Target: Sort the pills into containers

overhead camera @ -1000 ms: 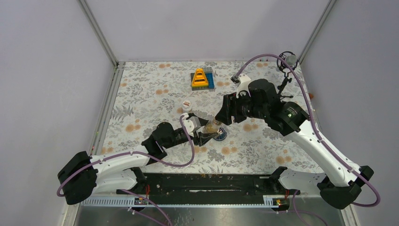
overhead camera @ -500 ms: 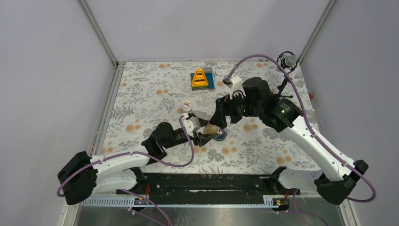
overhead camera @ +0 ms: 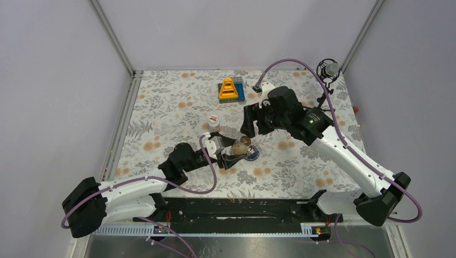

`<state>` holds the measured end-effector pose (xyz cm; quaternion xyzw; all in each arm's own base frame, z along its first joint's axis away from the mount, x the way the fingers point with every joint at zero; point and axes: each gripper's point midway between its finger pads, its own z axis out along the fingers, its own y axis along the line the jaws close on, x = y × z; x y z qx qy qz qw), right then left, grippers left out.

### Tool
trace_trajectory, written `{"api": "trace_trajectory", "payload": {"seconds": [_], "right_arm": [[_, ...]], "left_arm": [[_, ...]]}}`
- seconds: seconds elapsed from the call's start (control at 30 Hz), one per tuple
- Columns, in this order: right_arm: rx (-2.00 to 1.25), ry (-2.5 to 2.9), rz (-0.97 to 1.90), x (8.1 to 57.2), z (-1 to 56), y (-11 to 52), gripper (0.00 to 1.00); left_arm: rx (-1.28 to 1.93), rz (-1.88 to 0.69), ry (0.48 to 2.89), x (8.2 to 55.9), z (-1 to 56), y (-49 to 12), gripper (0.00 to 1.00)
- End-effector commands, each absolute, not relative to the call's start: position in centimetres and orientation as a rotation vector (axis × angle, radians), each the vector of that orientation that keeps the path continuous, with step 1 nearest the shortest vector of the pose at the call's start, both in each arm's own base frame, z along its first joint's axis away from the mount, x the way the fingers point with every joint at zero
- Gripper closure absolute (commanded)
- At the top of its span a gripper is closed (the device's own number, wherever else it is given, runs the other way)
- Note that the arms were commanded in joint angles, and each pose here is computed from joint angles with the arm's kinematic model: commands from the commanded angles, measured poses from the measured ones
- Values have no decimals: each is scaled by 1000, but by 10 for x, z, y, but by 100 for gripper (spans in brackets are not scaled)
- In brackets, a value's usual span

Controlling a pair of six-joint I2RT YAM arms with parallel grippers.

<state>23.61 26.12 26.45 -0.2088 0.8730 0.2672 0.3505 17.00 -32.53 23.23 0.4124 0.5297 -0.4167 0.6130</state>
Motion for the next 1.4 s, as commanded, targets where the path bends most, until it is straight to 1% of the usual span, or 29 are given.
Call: {"api": "trace_trajectory", "payload": {"seconds": [0.0, 0.23, 0.33, 0.43, 0.5, 0.57, 0.73, 0.9, 0.97, 1.0, 1.07, 1.23, 1.37], "right_arm": [[-437, 2212, 623, 252, 277, 255, 18], [-369, 2134, 706, 247, 312, 245, 15], [-581, 2016, 892, 219, 330, 263, 13], [-831, 1893, 1084, 185, 335, 280, 12], [-953, 1859, 1160, 169, 332, 286, 13], [-1010, 1875, 1161, 164, 325, 285, 14], [-1148, 1921, 1027, 167, 301, 273, 17], [-1228, 1895, 1024, 160, 290, 269, 25], [-1214, 1892, 1035, 160, 292, 271, 31], [-1200, 1896, 1032, 162, 292, 272, 36], [-1168, 1923, 1028, 167, 291, 274, 44], [-1016, 2043, 942, 191, 277, 276, 57], [-866, 2132, 925, 203, 267, 280, 62]], "left_arm": [[894, -973, 1090, 167, 269, -321, 100], [902, -961, 1121, 171, 263, -322, 100], [904, -950, 1154, 175, 260, -323, 100], [920, -945, 1176, 176, 261, -326, 100], [922, -947, 1170, 176, 263, -327, 100], [927, -947, 1166, 176, 264, -328, 100], [972, -968, 1151, 170, 265, -331, 100], [1010, -1005, 1155, 164, 261, -336, 100], [1017, -1012, 1159, 163, 259, -336, 100], [1020, -1015, 1159, 163, 258, -337, 100], [1024, -1016, 1159, 163, 259, -338, 100], [993, -995, 1158, 170, 265, -338, 100], [979, -992, 1154, 173, 269, -340, 100]]}}
